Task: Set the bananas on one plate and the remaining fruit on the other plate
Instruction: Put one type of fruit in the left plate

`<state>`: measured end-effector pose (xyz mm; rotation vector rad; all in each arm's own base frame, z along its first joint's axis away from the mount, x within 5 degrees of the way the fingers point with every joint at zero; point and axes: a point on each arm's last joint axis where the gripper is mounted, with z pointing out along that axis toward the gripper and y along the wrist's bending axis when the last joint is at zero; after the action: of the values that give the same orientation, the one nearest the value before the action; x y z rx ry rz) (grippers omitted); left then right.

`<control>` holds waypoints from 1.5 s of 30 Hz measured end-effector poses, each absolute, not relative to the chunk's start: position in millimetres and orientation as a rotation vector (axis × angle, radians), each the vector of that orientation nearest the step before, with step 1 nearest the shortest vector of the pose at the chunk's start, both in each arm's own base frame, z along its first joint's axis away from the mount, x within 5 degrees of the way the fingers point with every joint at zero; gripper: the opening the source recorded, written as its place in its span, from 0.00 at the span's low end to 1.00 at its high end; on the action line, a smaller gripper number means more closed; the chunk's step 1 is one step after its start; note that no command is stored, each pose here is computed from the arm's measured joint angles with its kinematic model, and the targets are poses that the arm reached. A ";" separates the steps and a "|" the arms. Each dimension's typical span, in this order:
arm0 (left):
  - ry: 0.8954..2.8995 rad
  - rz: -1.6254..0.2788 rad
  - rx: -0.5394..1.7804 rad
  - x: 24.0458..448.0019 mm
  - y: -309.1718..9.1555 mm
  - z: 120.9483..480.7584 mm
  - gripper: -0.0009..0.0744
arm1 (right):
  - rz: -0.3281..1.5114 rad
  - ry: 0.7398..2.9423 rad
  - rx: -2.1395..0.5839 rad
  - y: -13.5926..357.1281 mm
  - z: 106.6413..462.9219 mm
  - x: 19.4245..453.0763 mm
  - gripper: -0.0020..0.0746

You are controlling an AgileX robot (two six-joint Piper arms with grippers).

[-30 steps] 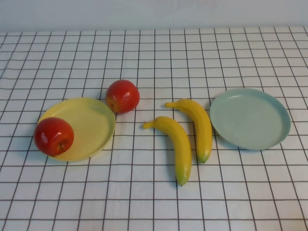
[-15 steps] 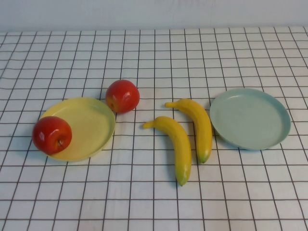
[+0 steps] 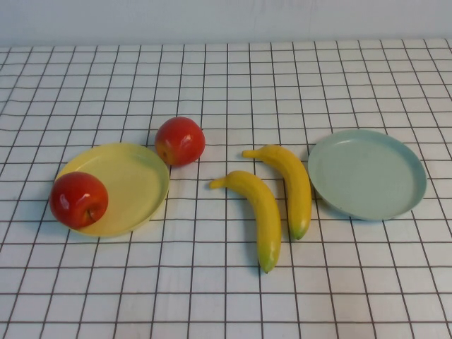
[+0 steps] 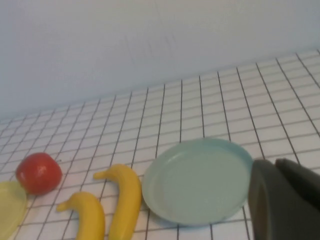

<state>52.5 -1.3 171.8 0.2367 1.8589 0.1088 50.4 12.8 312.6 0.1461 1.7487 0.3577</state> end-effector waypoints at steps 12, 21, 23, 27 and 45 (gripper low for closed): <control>1.859 0.109 0.237 52.5 -1.3 171.8 0.01 | 0.429 1.889 0.225 16.2 251.8 68.2 0.01; 1.859 0.109 0.237 52.5 -1.3 171.8 0.01 | 0.091 1.849 0.007 4.6 200.9 67.2 0.01; 1.859 0.109 0.237 52.5 -1.3 171.8 0.01 | 0.061 1.792 -0.013 3.5 192.0 65.1 0.01; 1.859 0.109 0.237 52.5 -1.3 171.8 0.01 | -0.010 1.694 -0.016 0.2 189.1 58.2 0.01; 1.859 0.109 0.237 52.5 -1.3 171.8 0.01 | -0.054 1.847 -0.008 -2.0 173.6 53.5 0.01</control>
<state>52.5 -1.3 171.8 0.2367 1.8589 0.1088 53.5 -2.0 173.6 -0.0081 1.8472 -0.0539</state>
